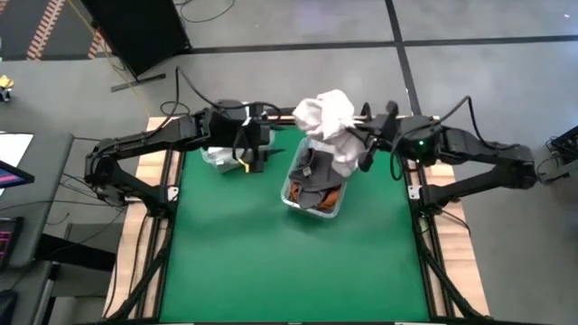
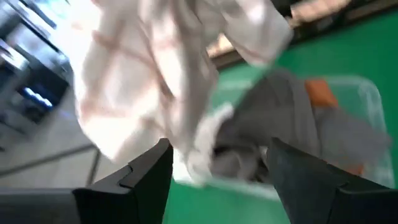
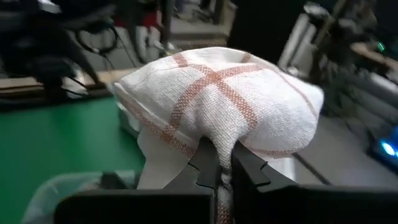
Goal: Sort towels by color in basket
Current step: Put the white and orange towel into the left transparent bin
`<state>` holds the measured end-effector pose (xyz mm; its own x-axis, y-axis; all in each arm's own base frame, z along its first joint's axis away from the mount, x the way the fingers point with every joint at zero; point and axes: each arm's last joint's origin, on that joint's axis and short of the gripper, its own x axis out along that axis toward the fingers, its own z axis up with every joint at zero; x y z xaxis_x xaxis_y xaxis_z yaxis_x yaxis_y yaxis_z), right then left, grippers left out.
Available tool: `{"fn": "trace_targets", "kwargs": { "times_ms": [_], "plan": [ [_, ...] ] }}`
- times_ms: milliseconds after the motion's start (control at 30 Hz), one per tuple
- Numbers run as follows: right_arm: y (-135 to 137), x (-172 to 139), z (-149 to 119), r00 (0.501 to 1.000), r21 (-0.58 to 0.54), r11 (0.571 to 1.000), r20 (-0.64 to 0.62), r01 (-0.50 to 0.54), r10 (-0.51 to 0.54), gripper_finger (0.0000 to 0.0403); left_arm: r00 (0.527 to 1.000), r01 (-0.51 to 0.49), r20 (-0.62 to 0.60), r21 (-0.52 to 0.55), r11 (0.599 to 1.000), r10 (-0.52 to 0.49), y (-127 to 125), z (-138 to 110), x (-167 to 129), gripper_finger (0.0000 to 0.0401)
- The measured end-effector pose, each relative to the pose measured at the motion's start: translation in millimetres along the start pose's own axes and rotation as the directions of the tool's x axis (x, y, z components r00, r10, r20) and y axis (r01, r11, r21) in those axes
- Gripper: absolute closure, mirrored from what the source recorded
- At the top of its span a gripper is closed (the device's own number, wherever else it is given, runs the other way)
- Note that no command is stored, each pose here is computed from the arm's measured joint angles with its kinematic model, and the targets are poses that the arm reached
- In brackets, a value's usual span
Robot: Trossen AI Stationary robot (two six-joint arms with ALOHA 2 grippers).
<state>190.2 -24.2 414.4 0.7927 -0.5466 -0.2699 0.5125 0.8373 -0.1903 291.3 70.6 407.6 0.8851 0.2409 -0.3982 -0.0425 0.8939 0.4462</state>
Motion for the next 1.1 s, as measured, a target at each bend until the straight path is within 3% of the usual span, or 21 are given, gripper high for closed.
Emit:
{"fn": "trace_targets", "kwargs": {
  "times_ms": [200,367,533,833,933,1000,1100],
  "plan": [
    [11,15,14,0.993,-0.068,0.994,0.078,-0.084,0.089,0.0365,0.985,-0.080,0.150,-0.022,0.997,0.082,8,14,-1,0.0089],
    [16,27,22,0.984,-0.093,0.985,0.093,-0.145,0.154,0.0365,0.983,-0.076,0.162,-0.041,0.996,0.082,15,12,0,0.0041],
    [27,46,34,0.946,-0.120,0.958,0.164,-0.261,0.279,0.0365,0.985,-0.055,0.156,-0.101,0.993,0.071,25,2,14,0.0031],
    [49,83,43,0.935,-0.199,0.931,0.120,-0.307,0.334,0.0362,0.938,0.229,0.289,-0.102,0.968,-0.191,21,-4,47,0.0030],
    [51,91,43,0.939,-0.208,0.927,0.077,-0.313,0.334,0.0361,0.936,0.248,0.279,-0.087,0.965,-0.215,19,-6,50,0.0036],
    [52,94,42,0.942,-0.211,0.925,0.048,-0.315,0.332,0.0361,0.934,0.240,0.288,-0.075,0.968,-0.209,19,-5,52,0.0060],
    [50,98,39,0.946,-0.211,0.927,0.025,-0.311,0.323,0.0359,0.935,0.230,0.289,-0.054,0.972,-0.205,19,-5,52,0.0137]
  ]
}}
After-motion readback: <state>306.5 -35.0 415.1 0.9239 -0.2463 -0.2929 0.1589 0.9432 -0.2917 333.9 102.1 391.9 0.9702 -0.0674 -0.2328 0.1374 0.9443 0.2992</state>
